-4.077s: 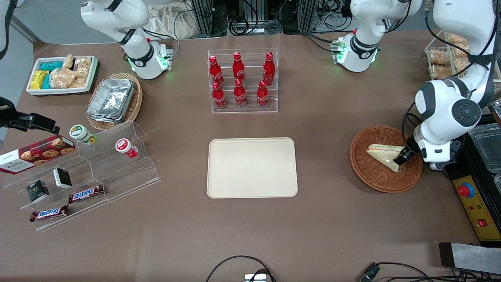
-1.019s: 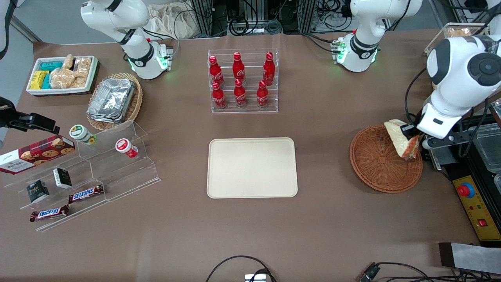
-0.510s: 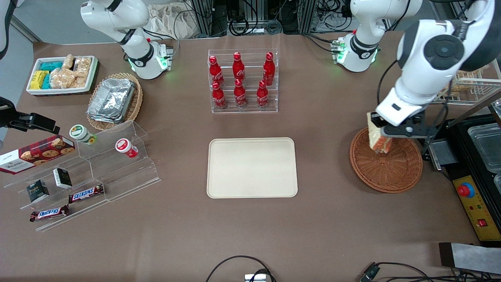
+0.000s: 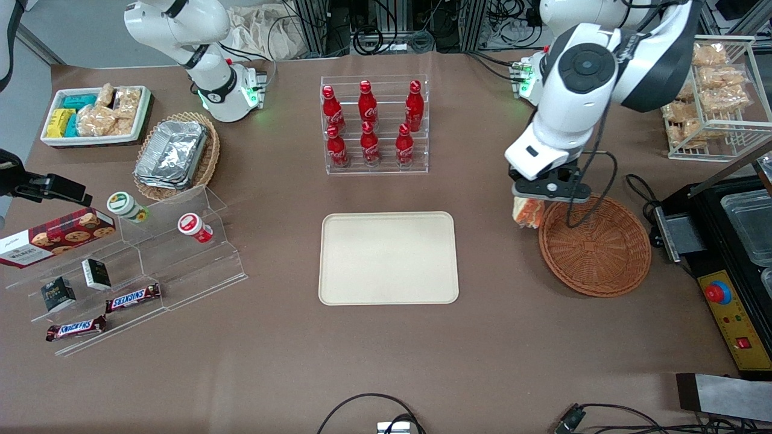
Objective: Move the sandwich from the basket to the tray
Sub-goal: 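Carry the held sandwich with the left gripper over the cream tray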
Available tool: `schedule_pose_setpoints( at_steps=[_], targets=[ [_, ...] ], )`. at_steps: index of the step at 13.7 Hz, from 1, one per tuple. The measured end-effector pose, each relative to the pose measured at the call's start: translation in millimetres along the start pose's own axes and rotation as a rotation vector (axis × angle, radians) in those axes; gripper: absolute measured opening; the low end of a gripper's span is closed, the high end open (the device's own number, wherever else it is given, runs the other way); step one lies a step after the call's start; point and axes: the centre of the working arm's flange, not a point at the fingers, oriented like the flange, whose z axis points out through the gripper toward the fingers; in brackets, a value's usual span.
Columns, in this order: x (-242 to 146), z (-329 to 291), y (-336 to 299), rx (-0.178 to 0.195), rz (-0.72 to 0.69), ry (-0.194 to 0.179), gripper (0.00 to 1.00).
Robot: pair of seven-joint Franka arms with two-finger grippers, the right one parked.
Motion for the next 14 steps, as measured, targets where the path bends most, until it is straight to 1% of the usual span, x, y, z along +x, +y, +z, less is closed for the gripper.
schedule_pose_setpoints(
  at_steps=[3,5,7,9,12,13,14],
  targets=[
    [7.8,23.8,37.8,-0.038,-0.033,0.007,0.16],
    [13.2,40.0,64.0,-0.062,-0.048,-0.009,0.15],
    [20.4,49.9,85.6,-0.067,-0.054,-0.018,0.15],
    [26.1,59.9,105.3,-0.05,-0.063,-0.015,0.15],
    [32.5,88.7,140.3,0.0,-0.081,-0.009,0.15],
    [35.7,99.6,150.7,0.01,-0.089,-0.008,0.15],
    [39.3,108.8,160.4,0.013,-0.094,-0.009,0.15]
  ],
)
